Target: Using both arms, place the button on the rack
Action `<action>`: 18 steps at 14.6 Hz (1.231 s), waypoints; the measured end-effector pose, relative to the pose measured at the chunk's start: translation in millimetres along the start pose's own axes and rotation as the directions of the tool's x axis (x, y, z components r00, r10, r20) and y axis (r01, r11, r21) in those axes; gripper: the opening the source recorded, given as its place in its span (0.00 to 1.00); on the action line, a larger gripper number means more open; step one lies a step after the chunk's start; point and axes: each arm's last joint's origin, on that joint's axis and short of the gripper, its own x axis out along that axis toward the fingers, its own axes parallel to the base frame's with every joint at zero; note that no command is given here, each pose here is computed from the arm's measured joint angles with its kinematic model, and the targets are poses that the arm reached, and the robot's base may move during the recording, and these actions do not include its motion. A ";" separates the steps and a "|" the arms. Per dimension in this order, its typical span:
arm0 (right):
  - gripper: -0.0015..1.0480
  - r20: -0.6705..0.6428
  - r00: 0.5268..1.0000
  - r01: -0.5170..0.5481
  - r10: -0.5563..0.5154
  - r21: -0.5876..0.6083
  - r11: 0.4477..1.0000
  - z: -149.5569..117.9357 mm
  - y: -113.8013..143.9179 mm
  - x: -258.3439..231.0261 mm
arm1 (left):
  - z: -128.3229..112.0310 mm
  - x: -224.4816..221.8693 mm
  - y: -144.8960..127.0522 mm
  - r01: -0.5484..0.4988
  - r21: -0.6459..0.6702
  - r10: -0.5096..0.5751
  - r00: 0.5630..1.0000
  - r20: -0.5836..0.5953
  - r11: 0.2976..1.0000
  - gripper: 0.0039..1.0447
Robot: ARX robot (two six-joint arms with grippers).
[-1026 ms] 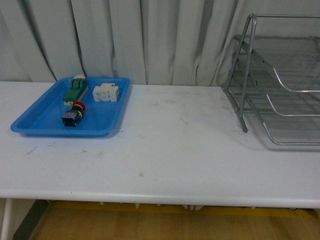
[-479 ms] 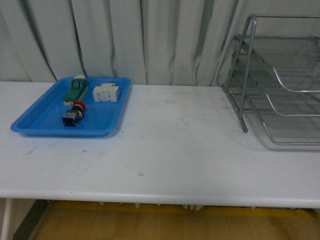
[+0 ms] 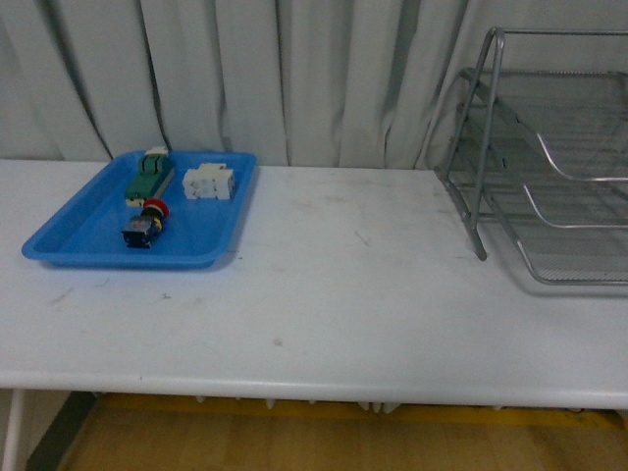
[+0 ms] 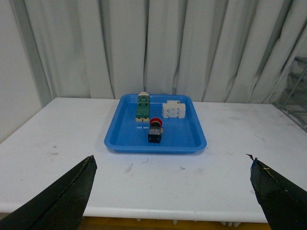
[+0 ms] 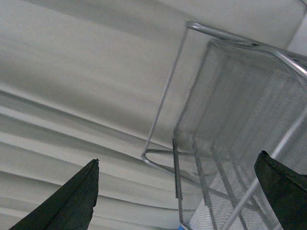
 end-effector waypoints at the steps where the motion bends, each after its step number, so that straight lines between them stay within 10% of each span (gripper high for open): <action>1: 0.94 -0.010 0.999 0.036 -0.036 0.044 0.998 -1.6 -13.0 1.2 | 0.0 0.0 0.0 0.000 0.000 0.000 1.000 0.000 1.000 0.94; 9: 0.94 -0.144 0.967 0.241 -0.209 0.253 0.937 -21.4 -94.3 4.4 | 0.0 0.0 0.0 0.000 0.000 0.000 1.000 0.000 1.000 0.94; 18: 0.94 -0.209 0.960 0.235 -0.188 0.231 0.944 -36.4 -113.6 29.5 | 0.0 0.0 0.0 0.000 0.000 0.000 1.000 0.000 1.000 0.94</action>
